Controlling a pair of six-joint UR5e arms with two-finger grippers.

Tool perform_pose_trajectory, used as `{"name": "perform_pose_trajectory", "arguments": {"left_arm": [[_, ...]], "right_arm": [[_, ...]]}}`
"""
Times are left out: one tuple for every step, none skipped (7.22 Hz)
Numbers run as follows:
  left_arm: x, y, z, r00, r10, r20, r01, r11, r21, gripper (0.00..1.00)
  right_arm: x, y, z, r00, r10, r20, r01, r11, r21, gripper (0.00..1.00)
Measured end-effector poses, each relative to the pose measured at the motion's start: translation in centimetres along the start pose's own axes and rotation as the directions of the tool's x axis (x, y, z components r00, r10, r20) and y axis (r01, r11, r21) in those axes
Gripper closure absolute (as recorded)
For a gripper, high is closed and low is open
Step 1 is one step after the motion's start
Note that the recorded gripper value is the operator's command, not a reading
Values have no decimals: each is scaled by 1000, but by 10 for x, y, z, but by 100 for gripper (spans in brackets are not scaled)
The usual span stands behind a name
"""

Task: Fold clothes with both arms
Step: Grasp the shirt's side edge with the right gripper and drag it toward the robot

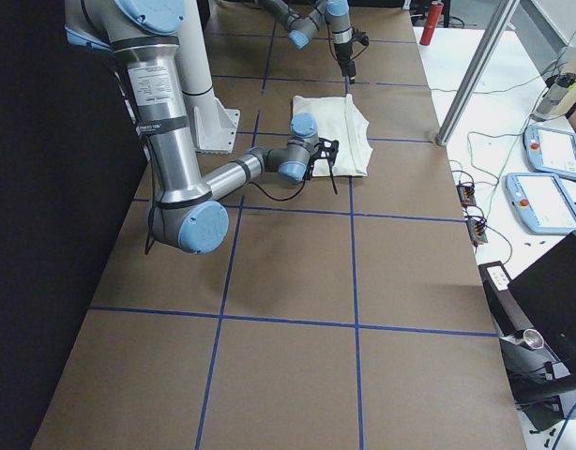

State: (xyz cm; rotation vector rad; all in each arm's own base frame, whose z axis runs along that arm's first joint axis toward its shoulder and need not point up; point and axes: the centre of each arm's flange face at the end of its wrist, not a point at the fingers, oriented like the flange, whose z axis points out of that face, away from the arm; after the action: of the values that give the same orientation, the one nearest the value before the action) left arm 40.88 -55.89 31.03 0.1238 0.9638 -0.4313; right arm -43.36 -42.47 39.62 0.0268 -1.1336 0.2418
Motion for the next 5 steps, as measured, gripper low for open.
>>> {"name": "perform_pose_trajectory", "arguments": {"left_arm": [[2,1,-3,1000,-7,-6,7,1000,1,0],[2,2,-5,1000,-10,-9,10,1000,1,0],[2,2,-6,1000,-11,-11,11,1000,2,0],[2,2,-6,1000,-11,-11,11,1000,3,0],[2,2,-5,1000,-11,-11,11,1000,2,0]], "right_arm": [[6,6,4,1000,-1,-12,1,1000,-2,25],[8,8,6,1000,-1,-17,1,1000,-5,56],[8,10,7,1000,-3,-17,3,1000,-8,78],[7,13,8,1000,-6,-16,6,1000,-13,94],[4,15,9,1000,-10,-13,9,1000,-19,100]]}}
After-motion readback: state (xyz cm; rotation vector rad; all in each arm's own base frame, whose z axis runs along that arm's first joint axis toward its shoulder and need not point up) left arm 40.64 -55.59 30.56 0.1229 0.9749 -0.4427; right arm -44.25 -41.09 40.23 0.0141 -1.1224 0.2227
